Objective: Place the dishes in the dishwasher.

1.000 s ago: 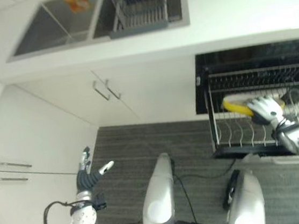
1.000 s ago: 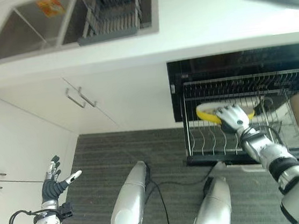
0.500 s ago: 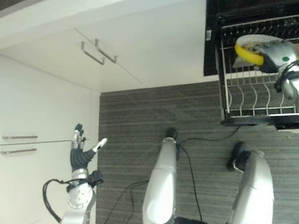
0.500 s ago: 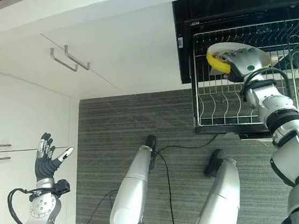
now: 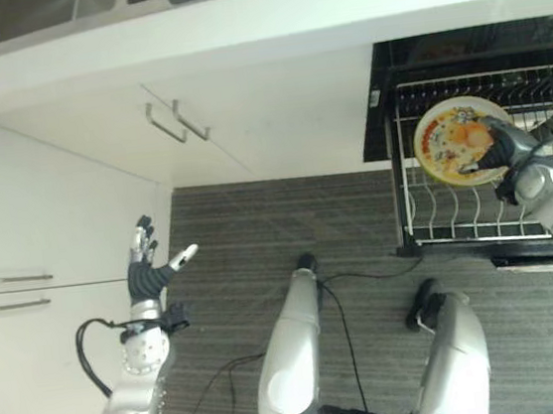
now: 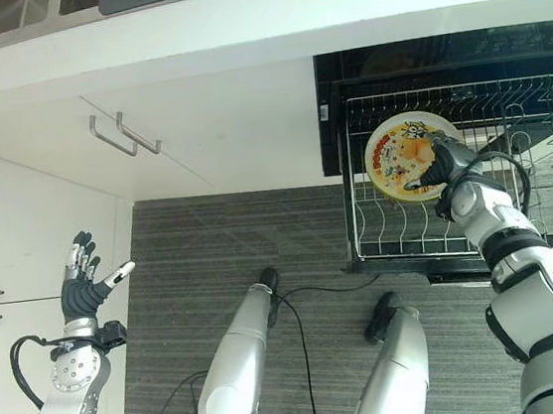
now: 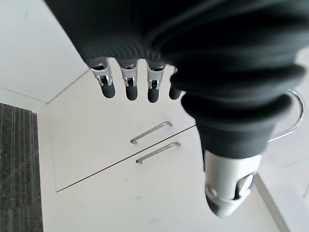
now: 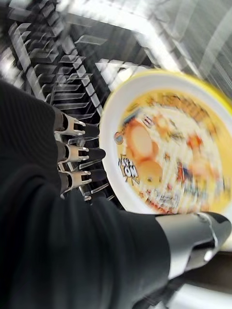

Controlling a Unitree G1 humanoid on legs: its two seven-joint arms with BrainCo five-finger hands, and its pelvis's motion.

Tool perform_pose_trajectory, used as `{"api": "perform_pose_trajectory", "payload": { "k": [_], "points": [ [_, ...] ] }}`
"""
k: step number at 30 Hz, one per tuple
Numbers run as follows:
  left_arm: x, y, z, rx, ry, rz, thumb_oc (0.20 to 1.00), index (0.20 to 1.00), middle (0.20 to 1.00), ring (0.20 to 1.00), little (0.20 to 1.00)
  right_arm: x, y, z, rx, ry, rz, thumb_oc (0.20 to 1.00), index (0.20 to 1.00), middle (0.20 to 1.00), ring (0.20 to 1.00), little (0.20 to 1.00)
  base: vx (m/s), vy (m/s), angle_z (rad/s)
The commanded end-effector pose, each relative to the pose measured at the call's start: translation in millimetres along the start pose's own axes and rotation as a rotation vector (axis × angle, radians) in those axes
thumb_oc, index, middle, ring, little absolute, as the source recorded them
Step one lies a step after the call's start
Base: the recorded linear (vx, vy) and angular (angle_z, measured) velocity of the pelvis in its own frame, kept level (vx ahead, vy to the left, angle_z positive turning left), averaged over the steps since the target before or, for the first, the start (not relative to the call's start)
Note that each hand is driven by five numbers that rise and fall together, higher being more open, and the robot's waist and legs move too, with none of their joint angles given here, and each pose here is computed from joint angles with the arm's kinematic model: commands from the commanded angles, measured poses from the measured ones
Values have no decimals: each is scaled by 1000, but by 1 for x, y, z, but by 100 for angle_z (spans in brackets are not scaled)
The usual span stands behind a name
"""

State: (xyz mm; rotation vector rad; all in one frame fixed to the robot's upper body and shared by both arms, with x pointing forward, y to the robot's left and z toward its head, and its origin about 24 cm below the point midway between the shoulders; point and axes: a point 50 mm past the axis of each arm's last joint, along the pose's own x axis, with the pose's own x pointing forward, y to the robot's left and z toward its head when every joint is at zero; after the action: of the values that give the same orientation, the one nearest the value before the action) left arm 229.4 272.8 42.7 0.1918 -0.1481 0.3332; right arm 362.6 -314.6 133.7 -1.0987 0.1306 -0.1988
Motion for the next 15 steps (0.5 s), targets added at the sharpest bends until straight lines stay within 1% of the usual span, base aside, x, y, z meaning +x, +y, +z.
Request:
{"api": "perform_pose_trajectory", "payload": {
  "k": [1, 3, 7, 13, 15],
  "points": [
    [-2, 16, 6, 31, -19, 36, 1000, 1000, 1000, 1000, 1000, -3, 2, -2, 325, 34, 40, 1000, 1000, 1000, 1000, 1000, 49, 48, -10],
    [-4, 16, 5, 33, -11, 42, 1000, 1000, 1000, 1000, 1000, -6, 5, -3, 474, 43, 51, 1000, 1000, 1000, 1000, 1000, 47, 50, -12],
    [-9, 18, 7, 40, -4, 65, 1000, 1000, 1000, 1000, 1000, -21, 23, 0, 866, 29, 91, 1000, 1000, 1000, 1000, 1000, 48, 31, -10],
    [-11, 19, 1, 34, 31, 110, 1000, 1000, 1000, 1000, 1000, -47, 49, 4, 1199, 23, 106, 1000, 1000, 1000, 1000, 1000, 34, -23, -12],
    [-12, 20, 1, 39, 32, 118, 1000, 1000, 1000, 1000, 1000, -61, 68, -1, 1402, 82, 129, 1000, 1000, 1000, 1000, 1000, 50, -71, -17]
  ]
}}
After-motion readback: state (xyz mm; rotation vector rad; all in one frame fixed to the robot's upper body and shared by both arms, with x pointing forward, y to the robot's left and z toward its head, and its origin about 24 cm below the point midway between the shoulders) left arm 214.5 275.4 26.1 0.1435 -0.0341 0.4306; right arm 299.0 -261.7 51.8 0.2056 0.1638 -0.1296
